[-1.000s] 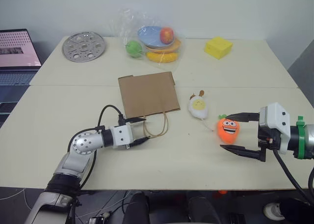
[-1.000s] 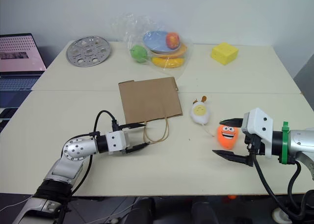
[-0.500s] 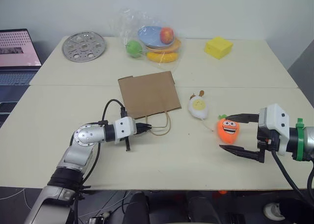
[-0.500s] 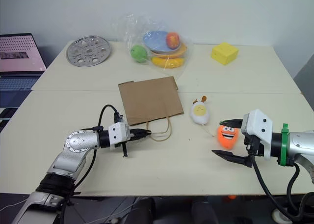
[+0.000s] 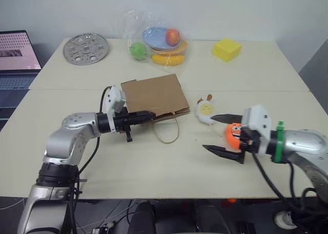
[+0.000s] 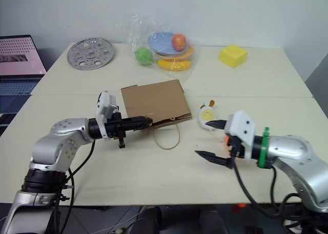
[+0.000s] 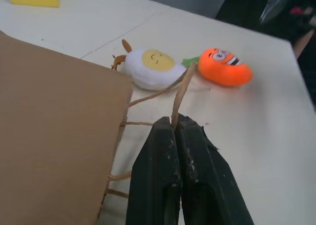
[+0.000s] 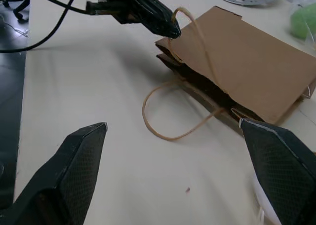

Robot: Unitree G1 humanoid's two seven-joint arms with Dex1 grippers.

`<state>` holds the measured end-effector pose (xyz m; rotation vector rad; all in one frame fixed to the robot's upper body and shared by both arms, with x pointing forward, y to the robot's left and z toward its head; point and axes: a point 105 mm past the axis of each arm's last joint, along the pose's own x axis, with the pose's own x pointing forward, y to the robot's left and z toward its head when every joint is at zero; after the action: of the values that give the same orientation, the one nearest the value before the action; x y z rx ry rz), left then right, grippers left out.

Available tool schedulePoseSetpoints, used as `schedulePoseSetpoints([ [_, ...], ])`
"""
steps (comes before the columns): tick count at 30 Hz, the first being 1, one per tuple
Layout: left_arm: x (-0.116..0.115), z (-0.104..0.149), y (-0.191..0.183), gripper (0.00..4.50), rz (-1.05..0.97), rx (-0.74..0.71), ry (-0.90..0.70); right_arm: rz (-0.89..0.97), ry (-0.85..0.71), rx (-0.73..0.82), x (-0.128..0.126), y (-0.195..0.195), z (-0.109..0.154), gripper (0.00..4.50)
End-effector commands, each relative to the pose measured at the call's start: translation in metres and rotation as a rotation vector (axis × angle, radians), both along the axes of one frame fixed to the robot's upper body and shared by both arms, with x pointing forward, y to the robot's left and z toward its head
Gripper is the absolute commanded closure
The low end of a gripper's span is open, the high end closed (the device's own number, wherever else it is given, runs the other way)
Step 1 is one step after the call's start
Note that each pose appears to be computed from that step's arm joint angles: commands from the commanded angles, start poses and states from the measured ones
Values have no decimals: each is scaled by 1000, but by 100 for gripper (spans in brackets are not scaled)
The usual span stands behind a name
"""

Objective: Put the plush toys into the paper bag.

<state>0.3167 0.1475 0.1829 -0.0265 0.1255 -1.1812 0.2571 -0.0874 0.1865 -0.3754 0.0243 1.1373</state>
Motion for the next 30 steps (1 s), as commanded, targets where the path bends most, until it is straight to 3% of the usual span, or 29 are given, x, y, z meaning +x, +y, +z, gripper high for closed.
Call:
schedulePoseSetpoints([
  [1, 1, 24, -3, 450, 23, -75, -16, -13, -46, 12, 16, 25, -2, 57],
  [12, -5, 38, -13, 450, 36, -150, 23, -104, -63, 91, 61, 88, -21, 448],
  [19, -4, 42, -12, 450, 64, -187, 26, -271, -28, 92, 96, 106, -44, 448],
  [26, 2, 67, -6, 450, 100, -281, 30, -440, -47, 83, 126, 112, -66, 448],
  [30, 8, 94, 7, 450, 167, -344, -26, -534, 54, 139, 133, 109, -78, 448],
])
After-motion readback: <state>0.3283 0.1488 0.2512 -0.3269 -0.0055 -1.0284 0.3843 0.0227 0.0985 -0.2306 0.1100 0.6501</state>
